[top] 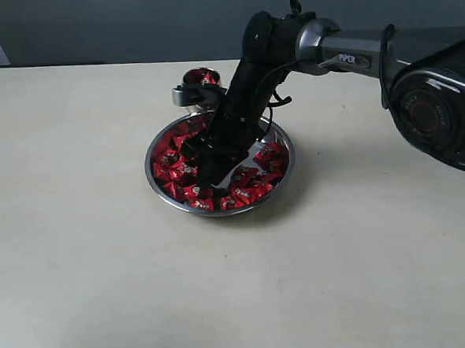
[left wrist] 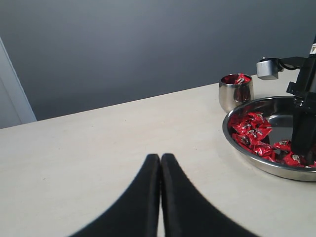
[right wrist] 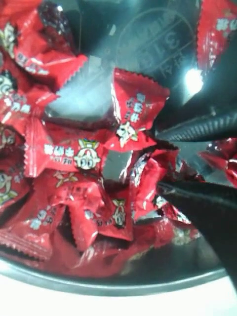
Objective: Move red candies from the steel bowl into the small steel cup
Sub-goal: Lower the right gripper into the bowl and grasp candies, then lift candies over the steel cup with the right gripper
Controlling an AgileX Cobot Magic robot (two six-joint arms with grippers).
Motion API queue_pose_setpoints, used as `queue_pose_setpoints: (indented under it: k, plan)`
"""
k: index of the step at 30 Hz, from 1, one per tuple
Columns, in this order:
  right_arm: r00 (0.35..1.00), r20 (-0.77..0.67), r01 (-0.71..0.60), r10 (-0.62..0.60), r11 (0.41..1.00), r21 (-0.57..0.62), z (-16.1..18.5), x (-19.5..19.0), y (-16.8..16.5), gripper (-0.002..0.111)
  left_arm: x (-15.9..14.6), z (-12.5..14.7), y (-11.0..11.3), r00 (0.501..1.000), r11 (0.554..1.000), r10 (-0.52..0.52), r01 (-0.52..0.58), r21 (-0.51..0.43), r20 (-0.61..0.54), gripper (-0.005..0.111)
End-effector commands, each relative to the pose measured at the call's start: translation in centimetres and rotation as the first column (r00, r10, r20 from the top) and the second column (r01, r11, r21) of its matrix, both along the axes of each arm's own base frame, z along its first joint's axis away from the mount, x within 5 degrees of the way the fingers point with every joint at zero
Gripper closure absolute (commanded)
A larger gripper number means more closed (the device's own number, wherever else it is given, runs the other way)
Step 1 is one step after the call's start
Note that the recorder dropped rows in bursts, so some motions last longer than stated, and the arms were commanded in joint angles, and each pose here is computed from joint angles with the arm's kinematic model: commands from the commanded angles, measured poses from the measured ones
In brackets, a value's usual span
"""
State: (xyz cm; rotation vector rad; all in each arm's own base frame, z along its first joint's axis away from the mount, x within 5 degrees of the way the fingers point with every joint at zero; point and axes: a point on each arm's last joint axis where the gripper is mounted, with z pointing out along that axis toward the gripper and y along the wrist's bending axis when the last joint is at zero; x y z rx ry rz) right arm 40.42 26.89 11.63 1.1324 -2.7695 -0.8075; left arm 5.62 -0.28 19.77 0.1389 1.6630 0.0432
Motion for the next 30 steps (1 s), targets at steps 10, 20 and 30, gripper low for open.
queue_pose_setpoints:
  k: [10, 20, 30]
  plan:
    - [0.999, 0.046, 0.001, -0.001, 1.000, 0.006, 1.1, 0.3, -0.2, 0.109, 0.0, -0.1, 0.0, 1.000, 1.000, 0.001, -0.001, -0.002, 0.005, 0.105]
    - [0.984, 0.178, 0.025, -0.034, 0.998, 0.056, 5.3, 0.7, -0.2, 0.109, 0.0, -0.1, 0.0, 1.000, 1.000, 0.001, -0.001, -0.002, 0.005, 0.105]
    - [0.984, 0.176, 0.012, -0.019, 0.999, 0.039, 2.9, 1.1, 0.0, 0.066, 0.0, -0.1, 0.0, 1.000, 1.000, 0.001, -0.001, -0.002, 0.005, 0.105]
